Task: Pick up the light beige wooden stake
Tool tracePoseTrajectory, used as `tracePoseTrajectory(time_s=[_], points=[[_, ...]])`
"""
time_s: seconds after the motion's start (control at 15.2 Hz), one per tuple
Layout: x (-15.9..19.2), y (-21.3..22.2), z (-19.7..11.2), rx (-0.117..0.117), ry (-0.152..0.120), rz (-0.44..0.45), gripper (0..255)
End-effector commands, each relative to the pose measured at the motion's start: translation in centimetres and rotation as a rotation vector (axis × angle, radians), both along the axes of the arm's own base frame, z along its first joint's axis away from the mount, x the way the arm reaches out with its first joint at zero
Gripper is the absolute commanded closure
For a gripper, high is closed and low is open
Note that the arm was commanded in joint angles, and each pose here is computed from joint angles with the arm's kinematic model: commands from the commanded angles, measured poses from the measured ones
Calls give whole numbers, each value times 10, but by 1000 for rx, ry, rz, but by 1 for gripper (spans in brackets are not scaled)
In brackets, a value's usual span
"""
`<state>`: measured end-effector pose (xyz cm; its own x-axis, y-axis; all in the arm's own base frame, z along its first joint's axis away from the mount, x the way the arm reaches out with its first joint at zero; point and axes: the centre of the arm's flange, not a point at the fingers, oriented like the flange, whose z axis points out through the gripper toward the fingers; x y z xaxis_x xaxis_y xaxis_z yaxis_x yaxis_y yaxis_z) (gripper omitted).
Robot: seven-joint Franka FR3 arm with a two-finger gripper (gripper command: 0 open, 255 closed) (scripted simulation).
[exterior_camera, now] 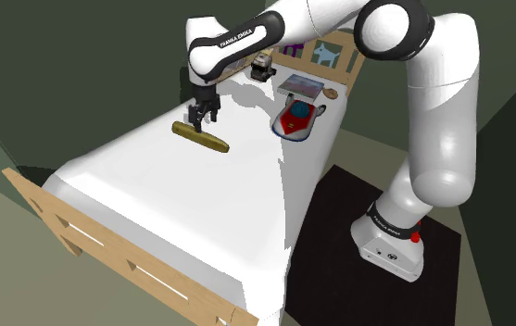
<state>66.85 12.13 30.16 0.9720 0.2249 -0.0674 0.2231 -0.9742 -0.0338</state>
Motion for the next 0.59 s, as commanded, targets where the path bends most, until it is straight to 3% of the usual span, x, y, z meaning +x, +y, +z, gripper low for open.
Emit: tracePoseTrajectory(time_s=[0.0,0.53], points=[[17,12,-19,5,11,19,0],[22,14,-60,7,13,24,0]])
